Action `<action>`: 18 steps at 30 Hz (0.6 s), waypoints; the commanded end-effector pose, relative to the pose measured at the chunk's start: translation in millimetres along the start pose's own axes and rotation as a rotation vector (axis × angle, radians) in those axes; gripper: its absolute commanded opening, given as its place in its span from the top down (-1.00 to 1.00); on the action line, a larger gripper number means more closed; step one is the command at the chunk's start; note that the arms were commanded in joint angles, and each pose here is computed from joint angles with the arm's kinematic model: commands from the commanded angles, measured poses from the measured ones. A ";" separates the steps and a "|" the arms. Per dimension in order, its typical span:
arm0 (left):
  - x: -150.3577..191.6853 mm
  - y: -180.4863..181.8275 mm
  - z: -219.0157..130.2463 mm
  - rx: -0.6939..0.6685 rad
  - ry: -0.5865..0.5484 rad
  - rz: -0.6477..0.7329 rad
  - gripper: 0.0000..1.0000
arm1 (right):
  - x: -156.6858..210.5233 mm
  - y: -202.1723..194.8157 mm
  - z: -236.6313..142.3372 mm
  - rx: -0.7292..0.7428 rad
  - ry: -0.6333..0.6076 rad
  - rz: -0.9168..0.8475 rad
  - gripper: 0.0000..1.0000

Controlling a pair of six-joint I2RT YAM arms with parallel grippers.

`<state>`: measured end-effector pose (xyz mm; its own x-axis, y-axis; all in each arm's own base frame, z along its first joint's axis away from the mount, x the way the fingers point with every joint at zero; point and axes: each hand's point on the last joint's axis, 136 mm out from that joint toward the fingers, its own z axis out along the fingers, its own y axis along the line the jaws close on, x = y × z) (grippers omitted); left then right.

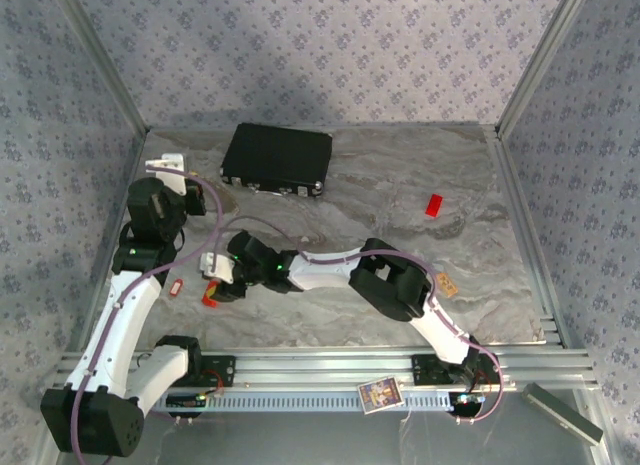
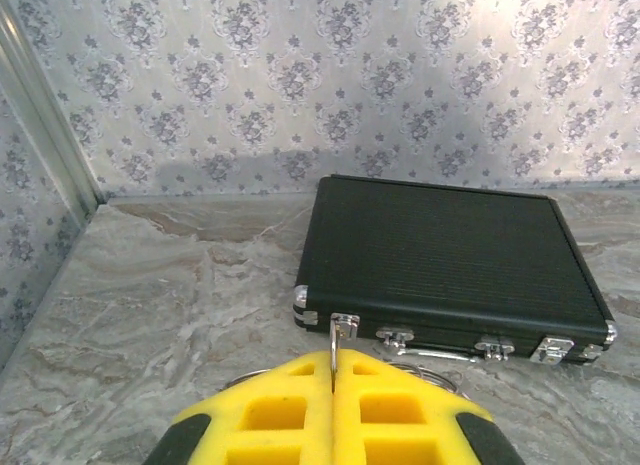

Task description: Put the keys on the keyring

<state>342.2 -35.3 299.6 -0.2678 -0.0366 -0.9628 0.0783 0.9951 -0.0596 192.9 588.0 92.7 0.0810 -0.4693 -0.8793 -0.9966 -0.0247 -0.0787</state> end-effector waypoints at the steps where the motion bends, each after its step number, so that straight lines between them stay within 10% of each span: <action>1: -31.7 -6.3 -11.7 0.040 -0.093 -0.026 1.00 | -1.4 3.7 18.0 -0.024 0.015 -0.006 0.06; 18: -47.0 -24.4 -23.8 0.148 -0.166 -0.037 1.00 | -4.8 1.6 77.3 -0.116 0.047 -0.038 -0.13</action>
<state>333.6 -53.3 316.4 -0.2244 -0.0673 -0.9722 0.1815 0.9773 -0.1095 198.0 654.0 70.4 0.1150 -0.4827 -0.8682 -0.9910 -0.1158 -0.0669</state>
